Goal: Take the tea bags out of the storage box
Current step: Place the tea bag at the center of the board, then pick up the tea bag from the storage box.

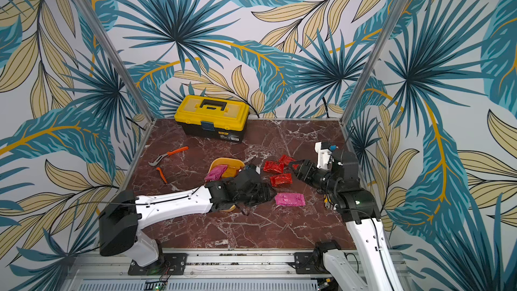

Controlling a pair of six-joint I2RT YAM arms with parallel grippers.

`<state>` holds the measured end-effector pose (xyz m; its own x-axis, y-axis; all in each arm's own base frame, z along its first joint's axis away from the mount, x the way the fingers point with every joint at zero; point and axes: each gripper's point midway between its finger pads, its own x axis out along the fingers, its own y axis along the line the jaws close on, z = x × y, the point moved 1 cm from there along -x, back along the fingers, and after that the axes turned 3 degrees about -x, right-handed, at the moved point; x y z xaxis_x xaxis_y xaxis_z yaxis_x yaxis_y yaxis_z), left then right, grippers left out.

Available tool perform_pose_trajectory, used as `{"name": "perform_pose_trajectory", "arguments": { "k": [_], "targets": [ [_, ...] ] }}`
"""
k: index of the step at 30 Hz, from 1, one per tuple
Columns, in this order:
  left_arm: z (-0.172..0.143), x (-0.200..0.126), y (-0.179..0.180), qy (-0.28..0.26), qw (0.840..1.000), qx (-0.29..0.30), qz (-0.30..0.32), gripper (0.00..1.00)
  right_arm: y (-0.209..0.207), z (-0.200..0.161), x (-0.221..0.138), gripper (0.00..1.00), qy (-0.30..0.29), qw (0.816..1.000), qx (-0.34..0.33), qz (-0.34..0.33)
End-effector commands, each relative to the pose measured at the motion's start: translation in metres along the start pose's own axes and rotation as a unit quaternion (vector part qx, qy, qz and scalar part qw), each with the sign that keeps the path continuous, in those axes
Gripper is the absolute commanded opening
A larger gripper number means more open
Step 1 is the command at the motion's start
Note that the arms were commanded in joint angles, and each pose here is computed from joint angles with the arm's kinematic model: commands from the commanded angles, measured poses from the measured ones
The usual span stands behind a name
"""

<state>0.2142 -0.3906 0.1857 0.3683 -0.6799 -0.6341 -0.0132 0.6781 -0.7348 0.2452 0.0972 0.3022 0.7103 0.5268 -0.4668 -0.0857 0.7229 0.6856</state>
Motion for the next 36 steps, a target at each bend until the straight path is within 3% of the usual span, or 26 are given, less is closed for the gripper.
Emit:
{"name": "perform_pose_trajectory", "arguments": {
  "k": [1,10,15,21,26,30,36],
  "targets": [
    [0.012,-0.025,0.033,-0.035,0.997,0.021,0.065,0.61,-0.01,-0.002,0.006,0.53,0.006,1.0,-0.005,-0.019],
    [0.048,-0.088,0.083,-0.091,0.991,-0.025,0.098,0.65,0.002,-0.04,0.053,0.51,0.072,0.996,-0.047,-0.025],
    [0.065,-0.137,0.12,-0.163,0.979,-0.068,0.104,0.7,0.017,-0.059,0.082,0.51,0.107,0.991,-0.08,-0.026],
    [0.066,-0.175,0.164,-0.205,0.965,-0.134,0.098,0.71,0.039,-0.076,0.115,0.51,0.149,0.979,-0.136,-0.035],
    [0.065,-0.182,0.203,-0.221,0.951,-0.196,0.094,0.71,0.062,-0.09,0.142,0.49,0.181,0.963,-0.194,-0.047],
    [0.064,-0.17,0.221,-0.205,0.947,-0.24,0.07,0.7,0.081,-0.102,0.166,0.47,0.201,0.945,-0.252,-0.06],
    [0.063,-0.155,0.239,-0.191,0.938,-0.287,0.039,0.69,0.105,-0.13,0.203,0.44,0.247,0.896,-0.361,-0.074]
  ]
}}
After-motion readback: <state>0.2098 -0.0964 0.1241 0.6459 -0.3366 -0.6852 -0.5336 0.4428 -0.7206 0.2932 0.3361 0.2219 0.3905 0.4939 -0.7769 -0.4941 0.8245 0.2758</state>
